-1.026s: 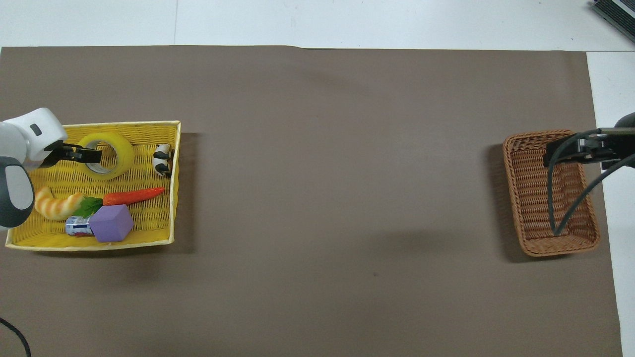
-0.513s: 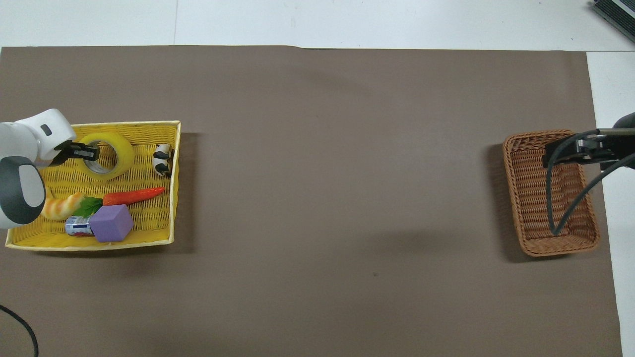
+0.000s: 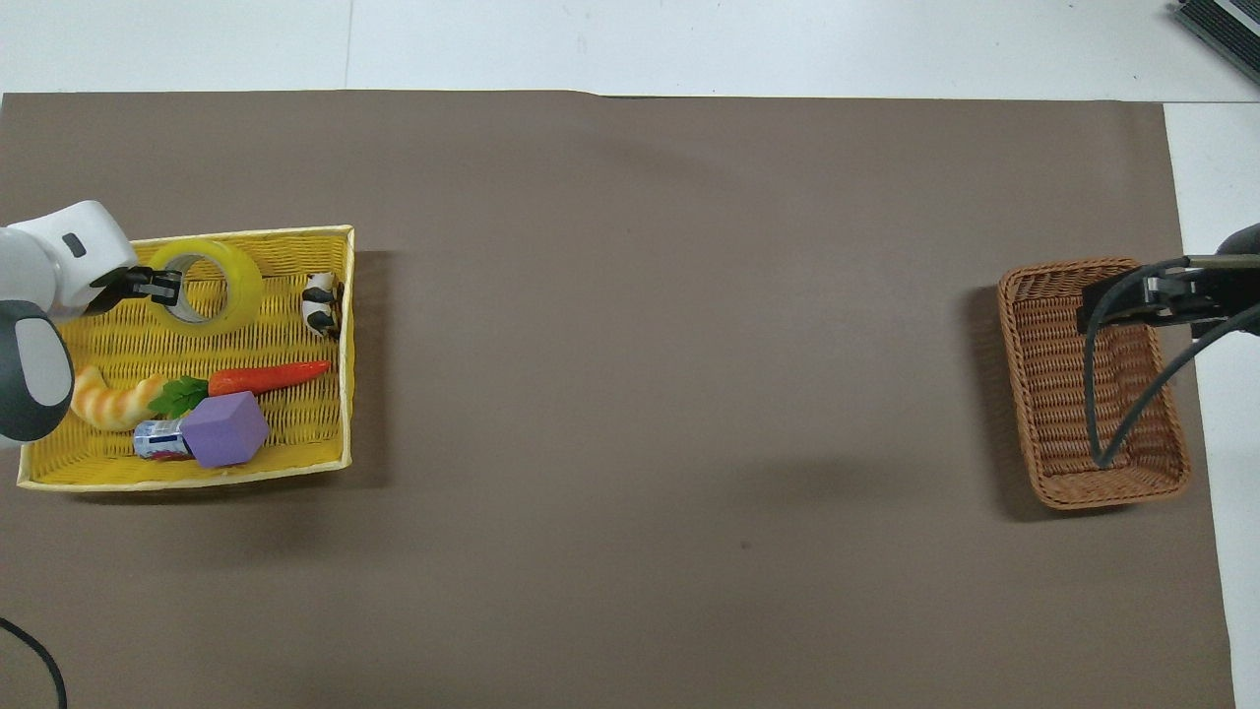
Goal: Move tape to another basket
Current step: 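Lift the tape with the left gripper while the right gripper reaches toward it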
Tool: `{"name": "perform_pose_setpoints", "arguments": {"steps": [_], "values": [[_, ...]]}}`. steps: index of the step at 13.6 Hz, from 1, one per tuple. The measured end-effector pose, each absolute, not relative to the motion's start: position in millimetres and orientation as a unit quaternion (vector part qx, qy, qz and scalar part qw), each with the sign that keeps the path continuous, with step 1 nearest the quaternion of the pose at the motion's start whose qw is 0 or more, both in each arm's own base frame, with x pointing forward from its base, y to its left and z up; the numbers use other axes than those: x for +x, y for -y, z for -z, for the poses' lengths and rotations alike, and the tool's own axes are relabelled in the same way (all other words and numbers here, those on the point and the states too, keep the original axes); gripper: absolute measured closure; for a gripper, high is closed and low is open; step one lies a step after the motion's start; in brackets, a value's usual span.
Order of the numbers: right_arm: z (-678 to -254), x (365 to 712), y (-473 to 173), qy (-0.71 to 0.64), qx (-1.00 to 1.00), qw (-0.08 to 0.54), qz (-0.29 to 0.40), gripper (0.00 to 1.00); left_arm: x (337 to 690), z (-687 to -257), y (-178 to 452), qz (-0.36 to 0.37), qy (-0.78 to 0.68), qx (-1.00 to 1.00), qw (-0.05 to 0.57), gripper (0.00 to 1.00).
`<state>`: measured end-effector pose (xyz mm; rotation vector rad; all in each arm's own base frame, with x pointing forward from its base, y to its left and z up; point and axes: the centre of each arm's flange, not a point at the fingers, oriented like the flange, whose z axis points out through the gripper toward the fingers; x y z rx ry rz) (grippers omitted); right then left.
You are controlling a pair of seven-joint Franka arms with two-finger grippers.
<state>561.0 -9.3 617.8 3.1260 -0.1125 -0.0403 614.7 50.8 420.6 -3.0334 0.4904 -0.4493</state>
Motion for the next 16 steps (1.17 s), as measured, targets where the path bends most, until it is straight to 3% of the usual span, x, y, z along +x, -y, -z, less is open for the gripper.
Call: {"name": "perform_pose_setpoints", "arguments": {"steps": [4,11,16], "values": [[-611.2,558.2,14.9,0.048,0.995,-0.080,0.018,0.00,602.7,-454.1,31.9,0.146,-0.107,-0.983,-0.032,0.78],[-559.1,558.1,-6.1,0.003,0.974,-0.225,0.002,0.00,577.0,-443.1,173.3,0.109,-0.030,-0.981,-0.156,0.78],[-529.8,557.0,-76.6,-0.024,0.967,-0.255,0.000,0.00,545.7,-444.6,263.1,0.088,0.011,-0.978,-0.191,0.78]]}}
